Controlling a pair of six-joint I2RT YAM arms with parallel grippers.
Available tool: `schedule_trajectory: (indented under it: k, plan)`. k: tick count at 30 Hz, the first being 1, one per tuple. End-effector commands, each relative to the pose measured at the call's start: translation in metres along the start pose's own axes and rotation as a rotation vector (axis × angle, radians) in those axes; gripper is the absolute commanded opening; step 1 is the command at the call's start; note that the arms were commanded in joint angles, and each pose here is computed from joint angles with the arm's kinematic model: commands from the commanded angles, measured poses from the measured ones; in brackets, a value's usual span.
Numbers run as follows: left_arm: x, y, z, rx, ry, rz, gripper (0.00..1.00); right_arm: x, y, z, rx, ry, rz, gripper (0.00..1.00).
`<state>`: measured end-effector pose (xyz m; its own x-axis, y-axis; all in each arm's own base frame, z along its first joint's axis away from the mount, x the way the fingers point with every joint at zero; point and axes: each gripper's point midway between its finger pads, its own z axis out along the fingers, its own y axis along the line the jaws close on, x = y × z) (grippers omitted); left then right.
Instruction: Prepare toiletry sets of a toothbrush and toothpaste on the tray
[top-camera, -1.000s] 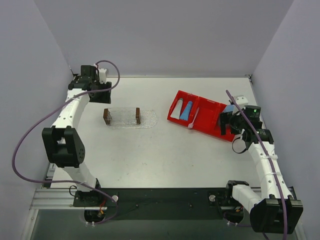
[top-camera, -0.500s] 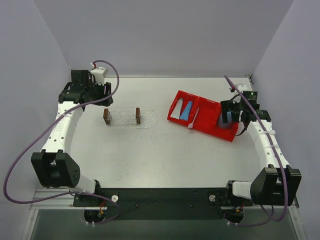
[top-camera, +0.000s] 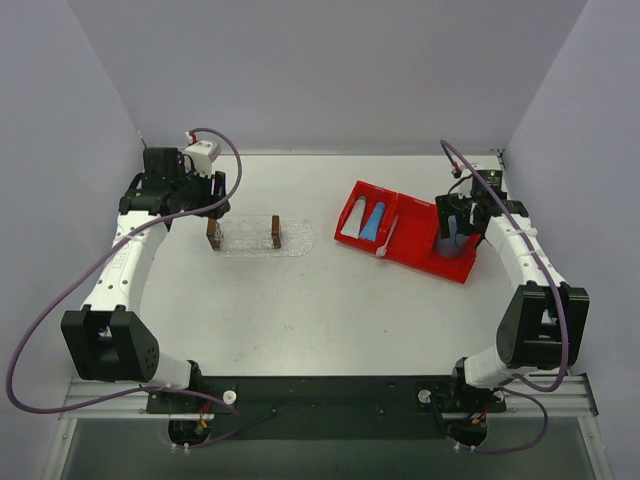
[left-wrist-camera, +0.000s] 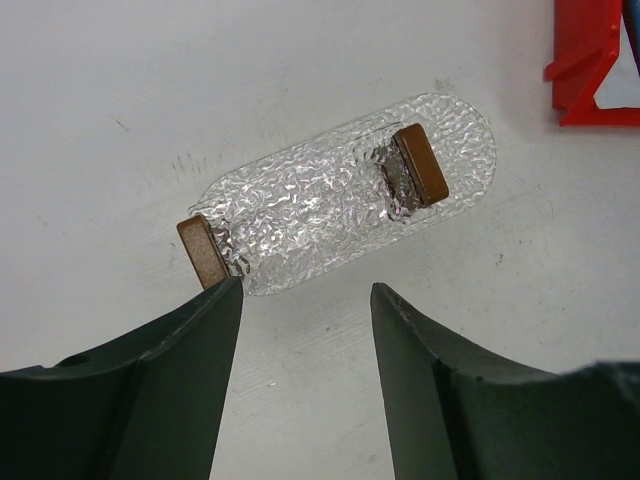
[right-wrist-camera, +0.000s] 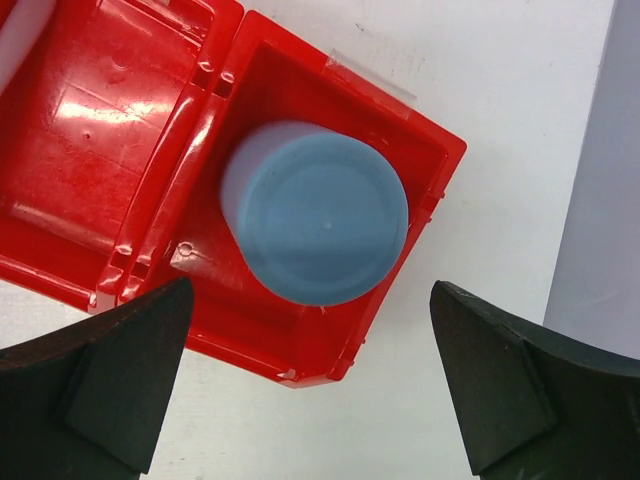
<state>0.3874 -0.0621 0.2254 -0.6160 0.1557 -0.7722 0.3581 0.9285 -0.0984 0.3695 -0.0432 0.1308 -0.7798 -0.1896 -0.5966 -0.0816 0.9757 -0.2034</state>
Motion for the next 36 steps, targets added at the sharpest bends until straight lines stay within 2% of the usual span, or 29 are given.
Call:
schedule_trajectory:
  k: [1,13,17,25,26,31,32,35,36]
  plan:
    - [-0.021,-0.006,-0.007,0.027,-0.088,0.049,0.64,-0.014,-0.007,0.008,0.008,-0.013,0.023,0.99]
    - [-0.021,-0.011,0.000,0.059,-0.091,0.040,0.64,-0.015,-0.008,0.031,-0.067,0.014,0.071,0.85]
    - [-0.022,-0.012,0.000,0.068,-0.098,0.038,0.64,-0.017,-0.006,0.033,-0.093,0.014,0.080,0.68]
    - [-0.025,-0.014,0.000,0.076,-0.107,0.040,0.64,-0.034,-0.009,0.011,-0.104,-0.033,0.073,0.44]
    - [-0.025,-0.014,0.000,0.077,-0.107,0.041,0.64,-0.037,-0.010,0.006,-0.100,-0.043,0.072,0.39]
    - [-0.036,-0.019,-0.007,0.097,-0.154,0.066,0.64,-0.061,-0.020,-0.037,-0.076,-0.116,0.067,0.23]
    - [-0.041,-0.021,-0.010,0.103,-0.179,0.076,0.64,-0.067,-0.022,-0.047,-0.071,-0.129,0.068,0.16]
    - [-0.053,-0.032,-0.017,0.142,-0.247,0.100,0.64,-0.080,-0.026,-0.082,-0.061,-0.185,0.074,0.06]
    - [-0.056,-0.037,-0.020,0.162,-0.267,0.108,0.61,-0.085,-0.026,-0.096,-0.064,-0.212,0.076,0.05]
